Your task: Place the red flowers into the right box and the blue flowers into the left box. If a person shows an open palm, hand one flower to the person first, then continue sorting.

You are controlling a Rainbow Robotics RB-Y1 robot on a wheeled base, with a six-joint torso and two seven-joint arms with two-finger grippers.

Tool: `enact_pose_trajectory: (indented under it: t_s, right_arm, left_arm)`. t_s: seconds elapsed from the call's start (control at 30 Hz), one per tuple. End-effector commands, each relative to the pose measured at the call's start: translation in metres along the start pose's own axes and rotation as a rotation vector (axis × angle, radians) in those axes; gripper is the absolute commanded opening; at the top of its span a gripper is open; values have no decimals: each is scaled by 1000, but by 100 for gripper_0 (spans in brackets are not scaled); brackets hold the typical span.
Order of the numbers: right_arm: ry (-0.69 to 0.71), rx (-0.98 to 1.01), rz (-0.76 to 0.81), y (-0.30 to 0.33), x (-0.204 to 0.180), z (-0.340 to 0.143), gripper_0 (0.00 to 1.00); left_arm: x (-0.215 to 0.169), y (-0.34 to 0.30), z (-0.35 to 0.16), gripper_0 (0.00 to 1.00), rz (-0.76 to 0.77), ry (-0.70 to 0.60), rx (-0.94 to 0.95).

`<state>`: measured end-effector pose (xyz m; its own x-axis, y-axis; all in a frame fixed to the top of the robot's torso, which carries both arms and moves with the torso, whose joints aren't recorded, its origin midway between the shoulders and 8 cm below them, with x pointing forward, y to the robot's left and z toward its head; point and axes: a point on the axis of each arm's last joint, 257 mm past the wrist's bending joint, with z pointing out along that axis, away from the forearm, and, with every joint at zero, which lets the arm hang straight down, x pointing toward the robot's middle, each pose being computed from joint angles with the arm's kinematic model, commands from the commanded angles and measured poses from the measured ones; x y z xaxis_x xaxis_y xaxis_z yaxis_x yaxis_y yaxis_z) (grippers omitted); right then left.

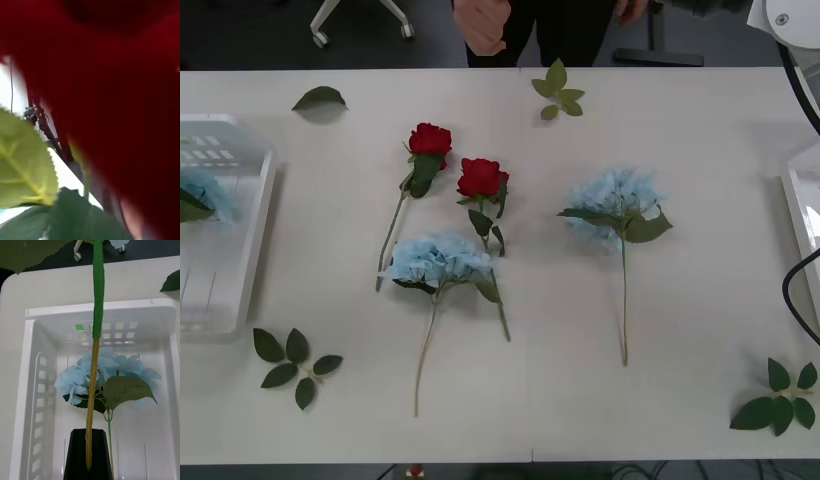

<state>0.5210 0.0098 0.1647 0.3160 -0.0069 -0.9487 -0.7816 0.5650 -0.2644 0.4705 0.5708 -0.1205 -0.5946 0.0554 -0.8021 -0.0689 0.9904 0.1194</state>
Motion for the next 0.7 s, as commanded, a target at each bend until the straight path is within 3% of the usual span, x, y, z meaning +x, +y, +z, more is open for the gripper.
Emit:
enact_pose_trajectory:
  t_s: [0.03,0.13,0.2,0.5,0.7]
  right_arm:
    - [-41,-17,-41,6,-24,2,75]
    - [-23,-45,-29,13,-20,2,93]
    - [-5,-74,-9,20,-16,1,99]
    - [168,-193,116,42,15,-17,100]
    - [407,-187,268,49,60,-42,100]
  left_arm:
    - [-16,5,-7,0,69,-20,-26]
    - [-16,5,-7,0,69,-20,-26]
    - [-16,5,-7,0,70,-20,-28]
    - [-16,8,-8,0,72,-21,-34]
    - [-13,20,-8,0,85,-16,-75]
